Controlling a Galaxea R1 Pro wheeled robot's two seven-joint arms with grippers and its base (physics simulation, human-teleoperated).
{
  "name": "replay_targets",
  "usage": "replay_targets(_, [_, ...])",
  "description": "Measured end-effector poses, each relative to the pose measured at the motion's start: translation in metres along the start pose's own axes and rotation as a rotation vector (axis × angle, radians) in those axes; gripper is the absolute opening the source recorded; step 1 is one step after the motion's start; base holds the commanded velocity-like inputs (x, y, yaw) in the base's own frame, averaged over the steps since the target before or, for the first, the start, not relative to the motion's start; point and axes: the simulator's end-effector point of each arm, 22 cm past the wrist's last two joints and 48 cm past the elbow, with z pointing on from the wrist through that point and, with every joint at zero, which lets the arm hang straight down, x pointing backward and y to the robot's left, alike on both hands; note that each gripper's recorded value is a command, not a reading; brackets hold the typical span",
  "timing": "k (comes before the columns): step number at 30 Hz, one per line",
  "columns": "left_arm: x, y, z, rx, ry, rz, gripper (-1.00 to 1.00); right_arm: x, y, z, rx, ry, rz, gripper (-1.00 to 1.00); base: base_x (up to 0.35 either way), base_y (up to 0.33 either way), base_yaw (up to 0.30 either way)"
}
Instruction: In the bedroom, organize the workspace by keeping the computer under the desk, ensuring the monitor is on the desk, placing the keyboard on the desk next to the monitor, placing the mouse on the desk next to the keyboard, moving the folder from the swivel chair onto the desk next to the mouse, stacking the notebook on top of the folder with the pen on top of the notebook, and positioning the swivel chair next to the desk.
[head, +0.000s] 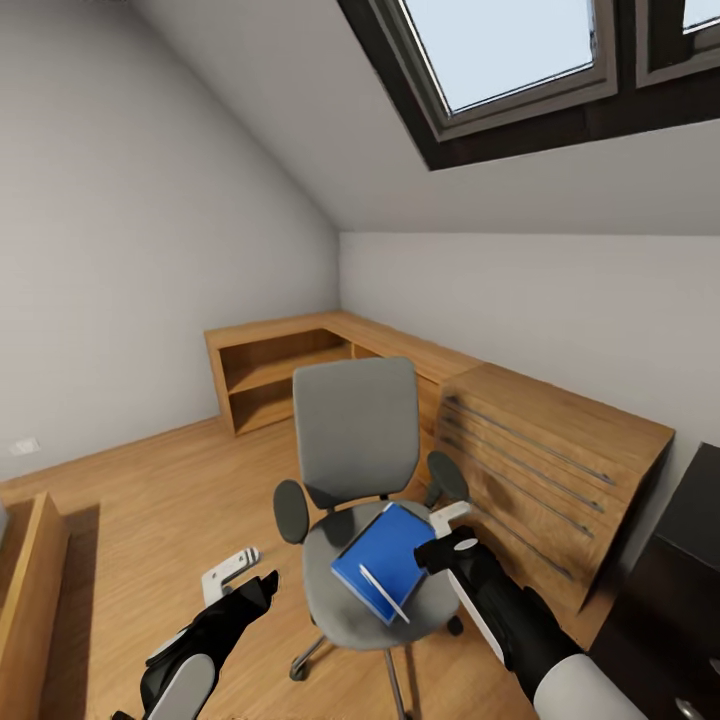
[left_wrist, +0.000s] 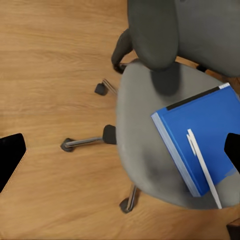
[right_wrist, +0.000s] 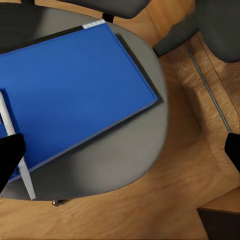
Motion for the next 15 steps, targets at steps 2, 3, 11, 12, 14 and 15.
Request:
replay_targets(2, [0.0004, 0.0002, 0.0003, -0.001, 0.001, 0.0, 1.0, 0.0017, 0.0005, 0.0009, -0.001, 0.003, -0.001, 1.0, 0.0, 0.0, 0.267])
replay_targets(3, [0.0006, 0.0003, 0.0005, -0.001, 0.002, 0.0, 1.0, 0.0023, 0.0006, 0.0013, -0.001, 0.004, -0.001, 1.0, 0.0, 0.0, 0.266])
replay_targets(11, [0.0022, 0.0012, 0.0017, -0.003, 0.006, 0.001, 1.0, 0.0052, 0.0021, 0.0034, -0.004, 0.01, -0.001, 1.0, 0.0, 0.0, 0.265])
replay_targets(12, [0.0024, 0.0013, 0.0019, -0.004, 0.007, 0.001, 1.0, 0.0054, 0.0023, 0.0036, -0.004, 0.01, -0.001, 1.0, 0.0, 0.0, 0.264])
replay_targets(14, [0.0028, 0.0016, 0.0022, -0.004, 0.008, 0.0, 1.0, 0.0059, 0.0025, 0.0041, -0.004, 0.011, -0.001, 1.0, 0.0, 0.0, 0.264])
replay_targets(15, [0.0029, 0.0017, 0.0024, -0.005, 0.008, 0.0, 1.0, 0.0062, 0.0025, 0.0043, -0.004, 0.012, -0.001, 1.0, 0.0, 0.0, 0.264])
